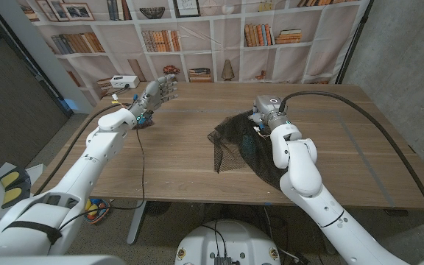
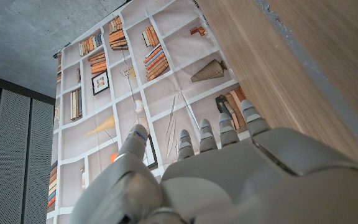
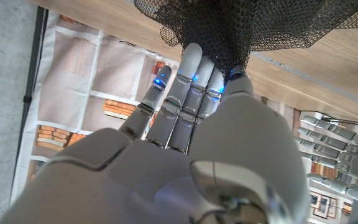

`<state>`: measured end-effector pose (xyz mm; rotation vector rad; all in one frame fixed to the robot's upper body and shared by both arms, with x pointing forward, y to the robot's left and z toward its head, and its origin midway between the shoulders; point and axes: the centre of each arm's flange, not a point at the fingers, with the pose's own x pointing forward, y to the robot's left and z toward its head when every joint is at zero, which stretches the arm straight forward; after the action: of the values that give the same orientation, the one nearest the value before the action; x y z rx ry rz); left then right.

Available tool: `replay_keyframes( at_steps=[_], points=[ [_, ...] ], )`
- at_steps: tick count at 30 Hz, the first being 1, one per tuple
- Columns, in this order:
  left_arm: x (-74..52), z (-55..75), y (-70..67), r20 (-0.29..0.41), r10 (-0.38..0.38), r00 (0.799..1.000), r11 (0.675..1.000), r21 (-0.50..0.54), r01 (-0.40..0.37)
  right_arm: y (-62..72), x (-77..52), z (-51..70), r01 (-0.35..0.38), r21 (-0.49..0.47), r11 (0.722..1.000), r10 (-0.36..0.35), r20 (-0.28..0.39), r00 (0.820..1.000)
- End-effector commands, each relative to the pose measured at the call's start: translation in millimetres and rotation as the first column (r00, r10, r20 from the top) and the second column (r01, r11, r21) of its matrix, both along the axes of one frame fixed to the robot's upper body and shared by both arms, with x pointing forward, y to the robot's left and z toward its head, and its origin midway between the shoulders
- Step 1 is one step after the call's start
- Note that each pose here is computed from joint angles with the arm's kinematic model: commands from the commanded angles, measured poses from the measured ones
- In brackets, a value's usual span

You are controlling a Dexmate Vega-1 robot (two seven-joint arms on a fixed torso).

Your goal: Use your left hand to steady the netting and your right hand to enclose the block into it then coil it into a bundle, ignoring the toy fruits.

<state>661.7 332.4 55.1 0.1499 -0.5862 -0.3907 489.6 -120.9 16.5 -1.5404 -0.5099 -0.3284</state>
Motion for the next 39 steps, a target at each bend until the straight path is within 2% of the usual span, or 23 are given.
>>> replay_keyframes(
  at_steps=[1, 6, 11, 14, 17, 22, 25, 27, 32, 36, 39],
  points=[
    [-1.3, -0.6, 0.4, 0.006, -0.004, 1.000, 1.000, -0.001, 0.004, 9.8, -15.1, 7.8, -0.029, 0.001, 1.000, 0.027, 0.252, 0.967],
    [-3.1, -2.0, 3.0, 0.007, 0.002, 1.000, 1.000, -0.005, -0.002, 14.3, -20.7, 9.5, -0.095, 0.015, 0.995, 0.085, 0.317, 0.944],
    [-4.2, -2.5, 3.5, 0.010, 0.000, 1.000, 1.000, -0.003, 0.000, 18.6, -21.6, 8.4, -0.067, -0.028, 0.997, 0.072, 0.383, 0.921],
    [-5.3, -2.1, 4.1, 0.013, 0.001, 1.000, 1.000, -0.003, -0.001, 21.3, -23.3, 7.0, -0.015, -0.083, 0.996, 0.050, 0.435, 0.899],
    [-6.4, -1.9, 4.9, 0.013, 0.003, 1.000, 1.000, -0.002, -0.003, 22.4, -26.5, 8.6, -0.043, -0.119, 0.992, 0.090, 0.416, 0.905],
    [-6.7, -2.0, 5.3, 0.010, 0.004, 1.000, 1.000, 0.000, -0.004, 23.8, -31.8, 15.5, -0.160, -0.118, 0.980, 0.189, 0.303, 0.934],
    [-6.5, -1.7, 4.9, 0.009, 0.002, 1.000, 1.000, 0.000, -0.002, 26.1, -33.4, 19.4, -0.232, -0.098, 0.968, 0.248, 0.220, 0.944],
    [-5.9, -1.4, 4.3, 0.009, 0.001, 1.000, 1.000, 0.005, -0.001, 29.2, -31.8, 21.6, -0.283, -0.083, 0.955, 0.292, 0.138, 0.946],
    [-5.1, -0.8, 3.6, 0.007, -0.002, 1.000, 1.000, 0.007, 0.002, 39.6, -25.8, 23.0, -0.361, -0.079, 0.929, 0.359, -0.043, 0.932],
    [-4.5, -1.2, 3.4, 0.003, -0.004, 1.000, 1.000, 0.008, 0.004, 46.5, -20.7, 19.8, -0.401, -0.057, 0.914, 0.393, -0.120, 0.912],
    [-4.7, -1.7, 4.0, 0.001, 0.001, 1.000, 1.000, 0.008, -0.001, 51.4, -18.2, 17.3, -0.438, -0.034, 0.898, 0.428, -0.161, 0.889]
  ],
)
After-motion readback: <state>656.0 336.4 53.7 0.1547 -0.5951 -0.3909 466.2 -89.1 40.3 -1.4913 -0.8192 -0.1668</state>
